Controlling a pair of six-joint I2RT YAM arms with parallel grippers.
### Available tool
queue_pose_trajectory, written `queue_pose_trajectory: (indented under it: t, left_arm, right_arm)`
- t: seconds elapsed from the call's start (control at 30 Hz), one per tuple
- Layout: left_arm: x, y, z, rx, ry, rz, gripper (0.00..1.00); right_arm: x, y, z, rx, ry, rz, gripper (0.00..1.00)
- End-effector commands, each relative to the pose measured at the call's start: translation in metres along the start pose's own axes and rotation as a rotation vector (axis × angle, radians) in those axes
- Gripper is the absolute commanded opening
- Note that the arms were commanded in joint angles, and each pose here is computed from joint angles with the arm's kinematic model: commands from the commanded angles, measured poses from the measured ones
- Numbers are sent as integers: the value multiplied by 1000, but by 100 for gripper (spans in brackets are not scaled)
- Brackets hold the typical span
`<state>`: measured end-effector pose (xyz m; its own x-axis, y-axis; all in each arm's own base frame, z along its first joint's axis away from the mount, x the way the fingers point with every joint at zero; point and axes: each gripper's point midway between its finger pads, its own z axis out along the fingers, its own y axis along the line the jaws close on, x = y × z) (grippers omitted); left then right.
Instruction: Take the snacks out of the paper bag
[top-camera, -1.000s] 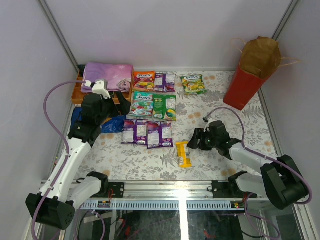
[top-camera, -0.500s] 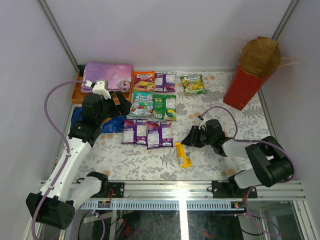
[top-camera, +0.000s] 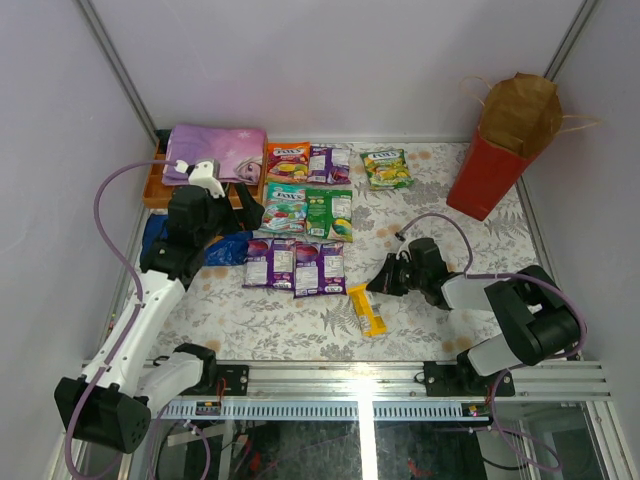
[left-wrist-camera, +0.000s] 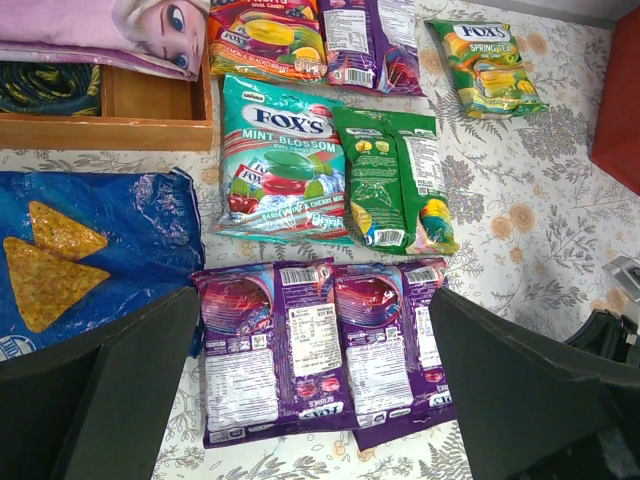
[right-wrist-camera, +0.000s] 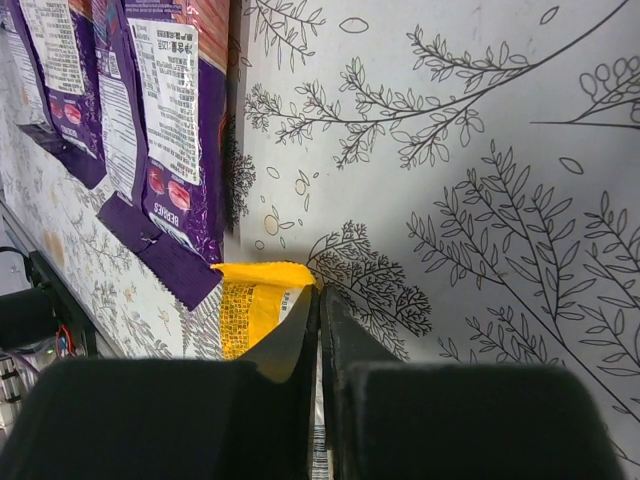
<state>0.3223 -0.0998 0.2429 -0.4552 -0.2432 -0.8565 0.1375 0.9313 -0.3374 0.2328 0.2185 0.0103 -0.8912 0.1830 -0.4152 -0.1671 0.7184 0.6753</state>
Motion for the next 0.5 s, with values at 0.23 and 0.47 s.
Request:
queue_pose_trajectory:
  t: [0.23,0.47]
  left_arm:
    - [-10,-2,1,19,-29,32,100]
    - [-9,-3,0,25,-27,35,100]
  right_arm:
    - [-57,-17,-19,182,-81,-63,0]
    - [-117,-29,-23,224,-240,-14,0]
